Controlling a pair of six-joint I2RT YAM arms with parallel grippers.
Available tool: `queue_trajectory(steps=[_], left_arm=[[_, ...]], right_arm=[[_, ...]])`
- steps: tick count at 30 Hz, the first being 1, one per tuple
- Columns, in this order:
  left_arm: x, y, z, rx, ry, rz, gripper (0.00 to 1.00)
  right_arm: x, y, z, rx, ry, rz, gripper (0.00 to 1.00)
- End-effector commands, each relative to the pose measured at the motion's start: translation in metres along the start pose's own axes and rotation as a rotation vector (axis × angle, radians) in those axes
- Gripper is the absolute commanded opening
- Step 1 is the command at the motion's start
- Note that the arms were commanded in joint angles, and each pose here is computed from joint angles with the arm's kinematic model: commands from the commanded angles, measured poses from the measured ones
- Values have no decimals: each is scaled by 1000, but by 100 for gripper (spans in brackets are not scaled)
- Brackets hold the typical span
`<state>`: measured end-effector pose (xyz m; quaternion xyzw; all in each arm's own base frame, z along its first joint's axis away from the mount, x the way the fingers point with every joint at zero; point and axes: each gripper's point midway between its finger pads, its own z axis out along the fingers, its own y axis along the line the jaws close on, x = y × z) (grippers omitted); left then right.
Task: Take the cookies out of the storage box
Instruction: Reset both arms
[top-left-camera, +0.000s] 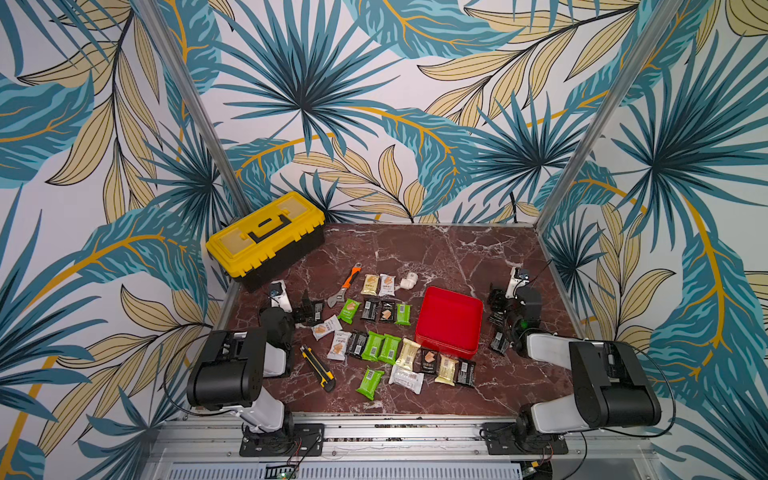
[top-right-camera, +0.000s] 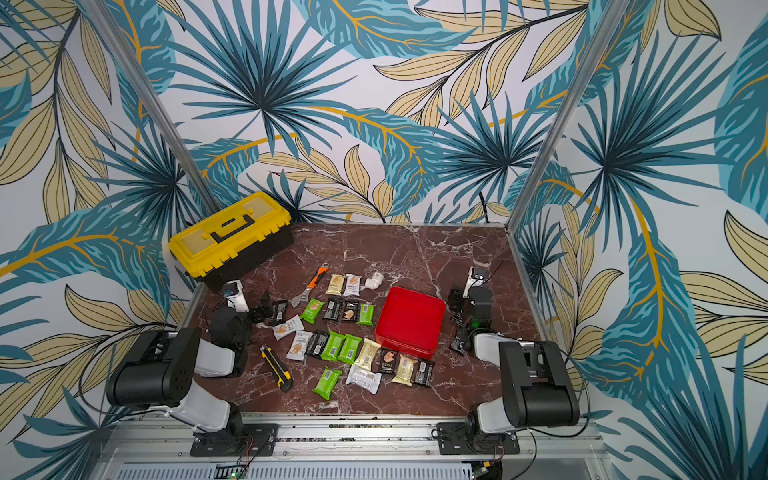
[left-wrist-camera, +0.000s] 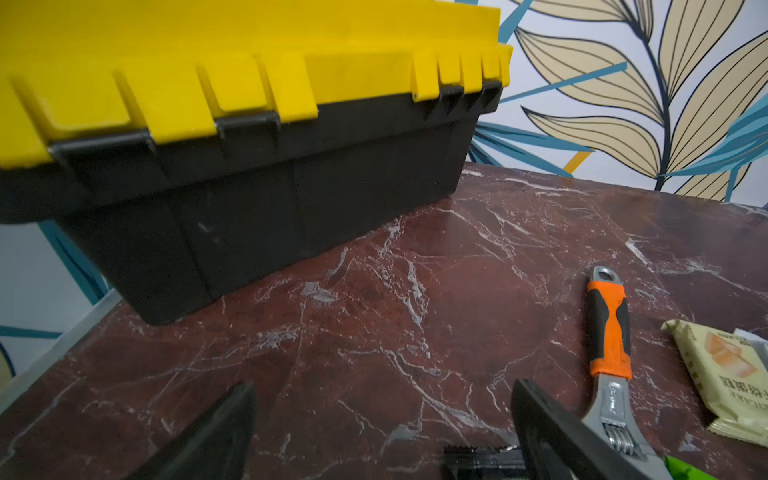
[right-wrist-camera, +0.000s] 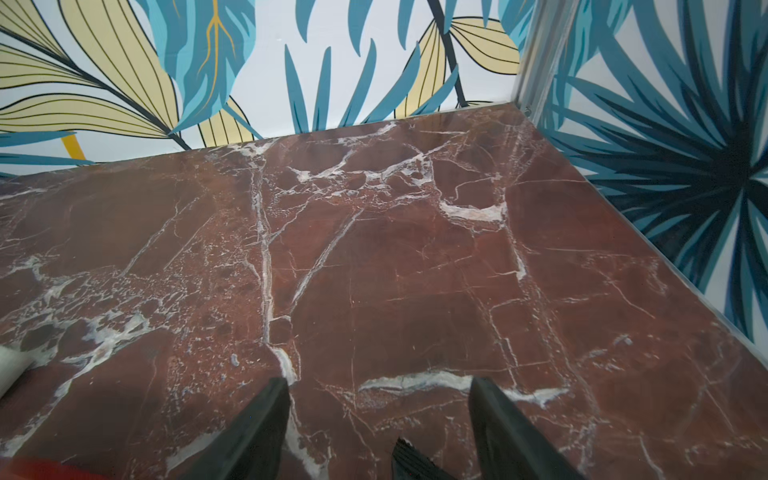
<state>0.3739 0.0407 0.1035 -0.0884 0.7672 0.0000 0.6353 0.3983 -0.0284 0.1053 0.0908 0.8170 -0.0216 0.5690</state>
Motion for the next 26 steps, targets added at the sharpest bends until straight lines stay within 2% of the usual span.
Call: queue_trajectory(steps=[1, 3, 4, 5, 26], left_arm=[[-21, -10, 7, 42, -49, 29, 100], [-20, -11, 13, 41, -20, 34, 100], [-20, -12, 16, 36, -19, 37, 100], [-20, -11, 17, 32, -5, 38, 100], [-19, -9, 19, -17, -1, 48, 100]], right_arm=[[-4, 12, -2, -52, -56, -45, 77], [-4, 12, -2, -49, -46, -42, 81], [-3, 12, -2, -51, -49, -44, 98], [-3, 12, -2, -49, -43, -43, 100], [-2, 20, 0, -81, -31, -67, 99]])
